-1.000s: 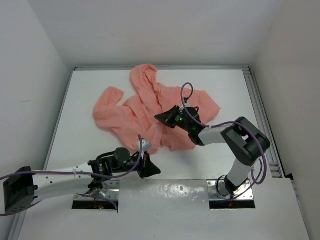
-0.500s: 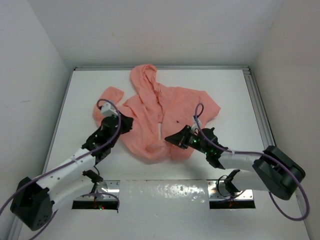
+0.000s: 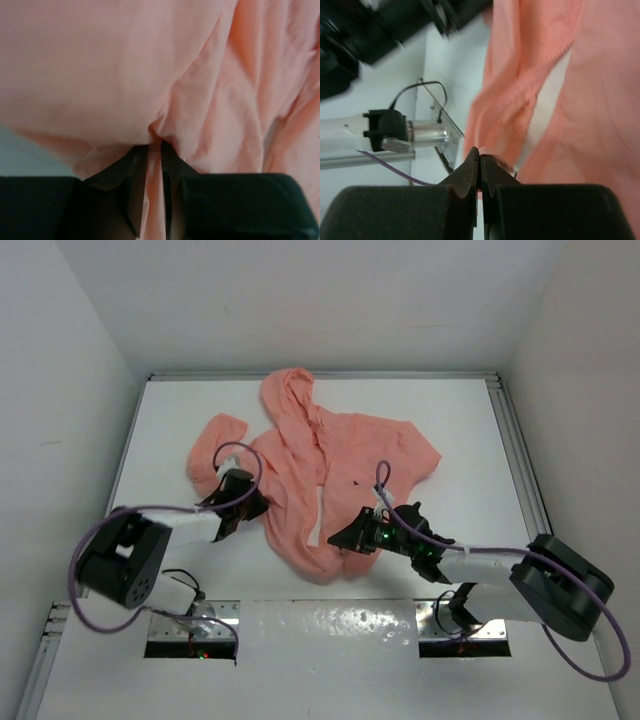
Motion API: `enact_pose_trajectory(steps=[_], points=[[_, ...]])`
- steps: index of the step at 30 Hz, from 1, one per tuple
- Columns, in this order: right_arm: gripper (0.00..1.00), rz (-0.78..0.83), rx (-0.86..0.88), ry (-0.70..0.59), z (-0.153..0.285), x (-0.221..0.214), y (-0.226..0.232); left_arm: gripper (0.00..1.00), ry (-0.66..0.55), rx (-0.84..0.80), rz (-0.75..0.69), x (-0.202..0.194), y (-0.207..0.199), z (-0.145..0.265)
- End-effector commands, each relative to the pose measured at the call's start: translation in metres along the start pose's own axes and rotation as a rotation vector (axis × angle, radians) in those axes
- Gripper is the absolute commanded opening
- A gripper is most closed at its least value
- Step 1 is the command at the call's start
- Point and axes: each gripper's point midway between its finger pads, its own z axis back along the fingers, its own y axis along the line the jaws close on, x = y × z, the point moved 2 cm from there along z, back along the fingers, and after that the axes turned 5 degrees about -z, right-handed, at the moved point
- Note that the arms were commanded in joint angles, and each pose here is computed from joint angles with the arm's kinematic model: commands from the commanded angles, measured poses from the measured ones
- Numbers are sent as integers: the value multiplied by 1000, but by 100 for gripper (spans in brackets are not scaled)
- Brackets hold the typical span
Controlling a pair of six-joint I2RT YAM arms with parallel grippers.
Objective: Zip up the jacket
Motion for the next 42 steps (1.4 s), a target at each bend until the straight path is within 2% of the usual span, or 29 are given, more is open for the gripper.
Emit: enact_pose_trajectory(steps=[1,4,5,6,7,9,10,11,12,13,14,15,17,18,20,21,23,26,29,37,42], points=[[0,13,94,26,-14,0,28,14,-80,-205,-2,55,-79,-32],[0,-20,136,32,-25,0,41,12,-40,-252,-16,60,-115,-62],[0,-24,143,33,-27,-1,44,11,-77,-302,-14,83,-142,-61],[0,-25,152,37,-32,-1,48,12,-89,-337,-22,89,-154,-56],[0,-25,157,37,-34,-1,51,15,-106,-357,-31,96,-161,-49],[0,-25,150,18,-36,2,52,29,-145,-372,-51,104,-162,-21],[0,-25,146,4,-37,5,52,34,-146,-371,-51,100,-156,-12],[0,-27,130,-26,-38,9,50,39,-113,-330,-42,78,-130,-9],[0,-31,113,-36,-39,11,46,43,-164,-348,-22,85,-126,14],[0,-44,100,-44,-41,12,44,44,-164,-340,-11,78,-115,22],[0,-51,96,-52,-42,13,42,44,-129,-303,-14,52,-89,25],[0,-59,94,-62,-41,14,40,41,-173,-343,-1,57,-90,47],[0,-87,83,-74,-41,14,36,25,-121,-314,-22,27,-66,59],[0,-88,94,-85,-40,15,36,19,-119,-354,-39,18,-70,79],[0,-87,98,-86,-41,16,38,12,-86,-408,-59,-7,-65,93],[0,-86,105,-90,-41,17,40,12,-71,-515,-76,-18,-77,113],[0,-87,115,-94,-41,17,42,17,-6,-571,-86,-42,-75,121],[0,-82,113,-103,-40,20,43,38,75,-660,-78,-65,-76,133],[0,-86,109,-110,-40,21,42,45,122,-755,-60,-75,-88,143],[0,-89,117,-112,-35,19,42,42,187,-767,-31,-90,-93,139],[0,-88,137,-80,-34,15,47,46,179,-804,-30,-90,-102,139]])
